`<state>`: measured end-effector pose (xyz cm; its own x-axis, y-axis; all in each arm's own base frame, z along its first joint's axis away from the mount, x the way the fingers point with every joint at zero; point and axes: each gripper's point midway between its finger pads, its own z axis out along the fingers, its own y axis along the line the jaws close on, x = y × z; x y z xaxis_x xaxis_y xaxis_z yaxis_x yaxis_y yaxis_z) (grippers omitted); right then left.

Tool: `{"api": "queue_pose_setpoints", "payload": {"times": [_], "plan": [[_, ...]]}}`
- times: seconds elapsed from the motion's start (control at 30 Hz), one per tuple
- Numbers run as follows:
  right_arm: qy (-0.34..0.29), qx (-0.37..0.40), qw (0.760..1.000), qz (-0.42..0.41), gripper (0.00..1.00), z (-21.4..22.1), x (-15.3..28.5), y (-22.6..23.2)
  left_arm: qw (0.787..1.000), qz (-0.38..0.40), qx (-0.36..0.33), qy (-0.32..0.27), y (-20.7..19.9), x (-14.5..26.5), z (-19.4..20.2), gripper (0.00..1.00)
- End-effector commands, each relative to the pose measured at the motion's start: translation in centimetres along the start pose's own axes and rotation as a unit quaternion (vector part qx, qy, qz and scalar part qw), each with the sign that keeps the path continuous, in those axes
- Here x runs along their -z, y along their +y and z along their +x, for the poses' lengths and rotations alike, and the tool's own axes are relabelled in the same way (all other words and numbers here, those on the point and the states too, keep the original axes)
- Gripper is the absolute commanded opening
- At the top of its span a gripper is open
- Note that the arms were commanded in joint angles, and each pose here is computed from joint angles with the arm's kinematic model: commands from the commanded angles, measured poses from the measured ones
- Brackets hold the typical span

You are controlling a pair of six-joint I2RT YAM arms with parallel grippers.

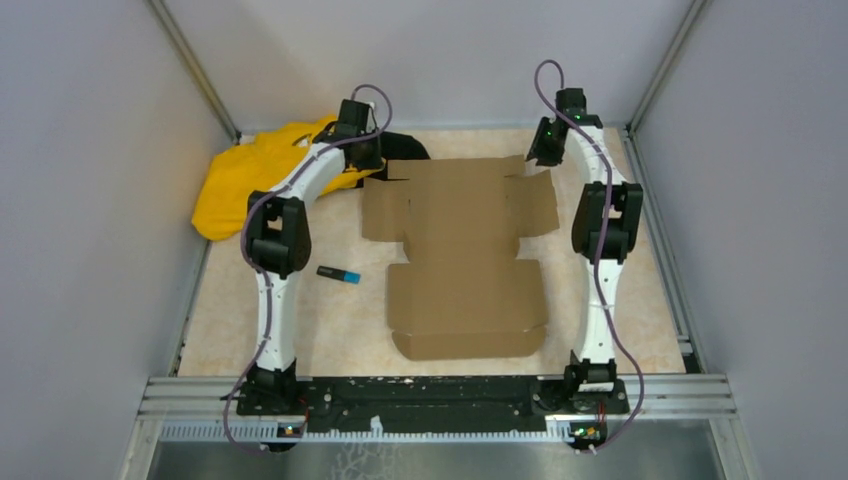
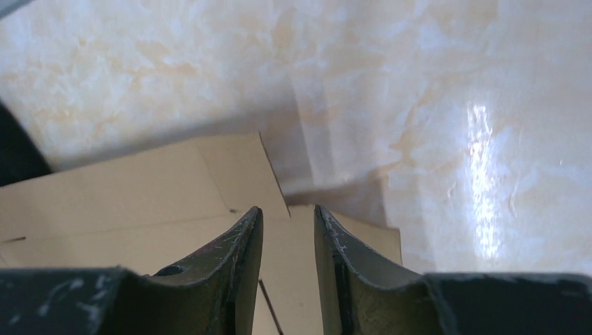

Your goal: Fold the paper box

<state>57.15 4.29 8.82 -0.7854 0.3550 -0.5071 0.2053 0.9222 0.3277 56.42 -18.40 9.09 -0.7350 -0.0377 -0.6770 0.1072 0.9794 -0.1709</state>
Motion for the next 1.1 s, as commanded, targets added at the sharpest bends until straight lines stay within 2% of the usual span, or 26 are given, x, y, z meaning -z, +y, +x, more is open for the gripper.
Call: {"api": "queue_pose_setpoints", "payload": {"times": [0.0,0.37,0.63,1.07], "plan": [[-0.049,0.01,0.999,0.006,0.33,-3.7,0.1,0.6,0.998,-0.031,0.02,-0.048,3.9,-0.2,-3.6,0.27],[-0.041,-0.003,0.999,0.029,0.33,-3.2,-2.8,-2.9,0.998,-0.038,0.026,-0.031,5.5,-3.6,-2.2,0.28],[-0.033,0.004,0.999,0.015,0.33,-2.7,-3.6,-2.7,0.998,-0.044,0.019,-0.032,5.6,-3.5,-2.0,0.29],[-0.018,0.037,0.999,-0.03,0.33,-1.1,-4.3,-0.5,1.0,-0.031,0.006,-0.002,3.9,-5.5,0.8,0.3]]}}
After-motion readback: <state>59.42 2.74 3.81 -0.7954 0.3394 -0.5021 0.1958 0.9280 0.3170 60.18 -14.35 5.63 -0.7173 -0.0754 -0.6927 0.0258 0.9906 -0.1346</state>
